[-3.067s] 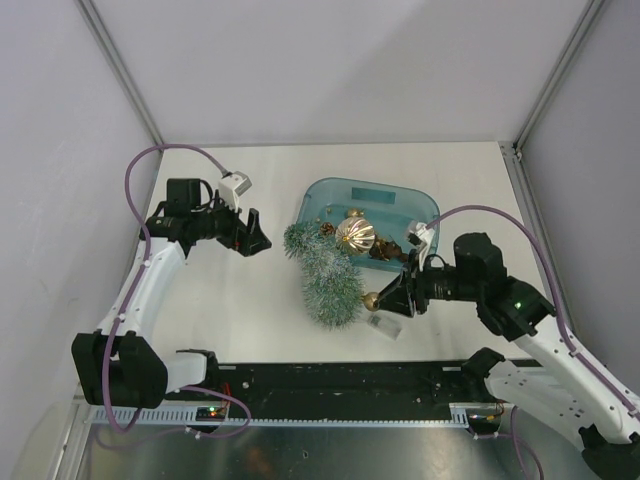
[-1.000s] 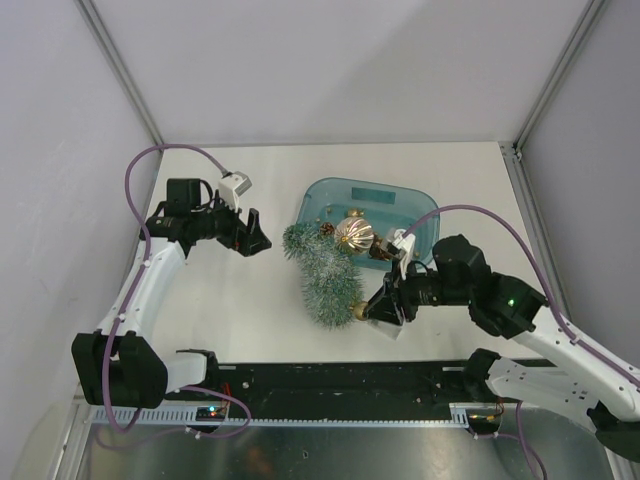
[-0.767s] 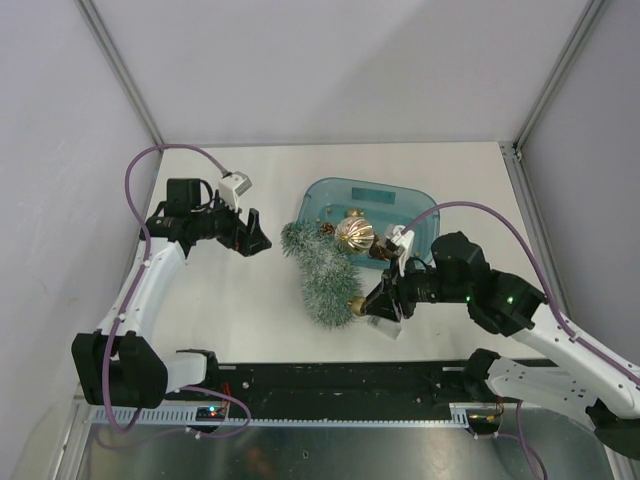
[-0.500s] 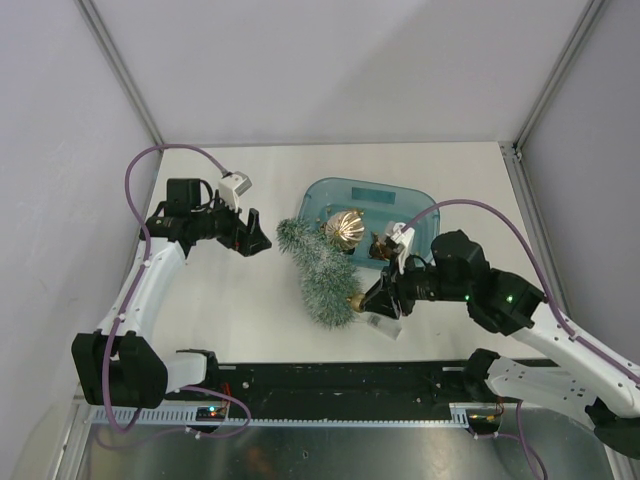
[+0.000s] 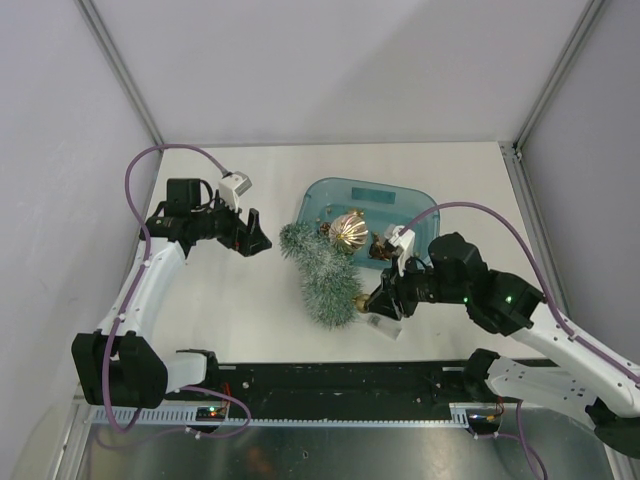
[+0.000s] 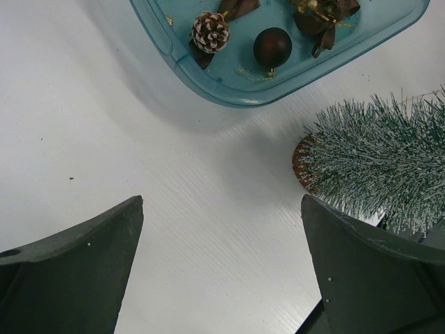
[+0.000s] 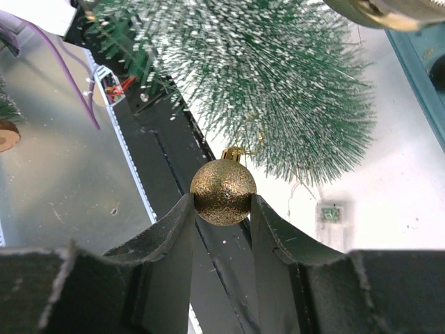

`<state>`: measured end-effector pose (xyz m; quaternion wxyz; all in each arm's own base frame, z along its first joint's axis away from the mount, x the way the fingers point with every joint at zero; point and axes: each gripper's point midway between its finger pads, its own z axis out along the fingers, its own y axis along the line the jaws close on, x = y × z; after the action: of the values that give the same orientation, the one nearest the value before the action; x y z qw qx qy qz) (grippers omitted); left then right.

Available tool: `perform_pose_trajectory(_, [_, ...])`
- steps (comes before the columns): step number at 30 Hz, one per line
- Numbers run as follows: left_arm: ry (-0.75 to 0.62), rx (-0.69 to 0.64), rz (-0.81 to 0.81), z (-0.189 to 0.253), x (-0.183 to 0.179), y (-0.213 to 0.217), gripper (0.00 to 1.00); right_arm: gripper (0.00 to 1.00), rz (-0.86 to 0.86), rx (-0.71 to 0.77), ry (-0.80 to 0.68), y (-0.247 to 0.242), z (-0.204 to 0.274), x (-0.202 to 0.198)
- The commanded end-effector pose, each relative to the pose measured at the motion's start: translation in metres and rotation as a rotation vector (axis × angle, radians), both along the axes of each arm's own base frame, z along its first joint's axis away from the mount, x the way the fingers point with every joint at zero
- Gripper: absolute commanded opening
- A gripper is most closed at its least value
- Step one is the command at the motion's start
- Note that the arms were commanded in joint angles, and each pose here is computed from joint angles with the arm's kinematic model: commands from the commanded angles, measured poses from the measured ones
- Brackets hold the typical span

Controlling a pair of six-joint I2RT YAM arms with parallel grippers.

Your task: Decorate the small christmas tree

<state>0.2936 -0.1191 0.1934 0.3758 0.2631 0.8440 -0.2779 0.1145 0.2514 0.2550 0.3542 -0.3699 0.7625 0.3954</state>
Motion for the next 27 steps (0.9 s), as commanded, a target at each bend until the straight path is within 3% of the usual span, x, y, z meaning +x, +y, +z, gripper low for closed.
perform_pose_trajectory(1, [-0.053,-0.023,-0.022,0.013,0.001,-0.003,1.00,0.29,-0.032,-0.020,-0.015,-0.005,-0.008,0.003])
perform_pose_trajectory(7, [-0.054,-0.024,-0.021,0.014,0.002,-0.003,1.00,0.35,-0.071,-0.016,-0.022,-0.004,-0.013,0.012])
perform_pose_trajectory(15, [-0.054,-0.023,-0.020,0.014,0.003,-0.002,1.00,0.52,-0.108,0.010,-0.042,0.000,-0.008,0.020])
perform_pose_trajectory(27, [-0.051,-0.021,-0.021,0.012,0.002,-0.002,1.00,0.57,-0.119,0.030,-0.045,0.002,-0.007,0.021])
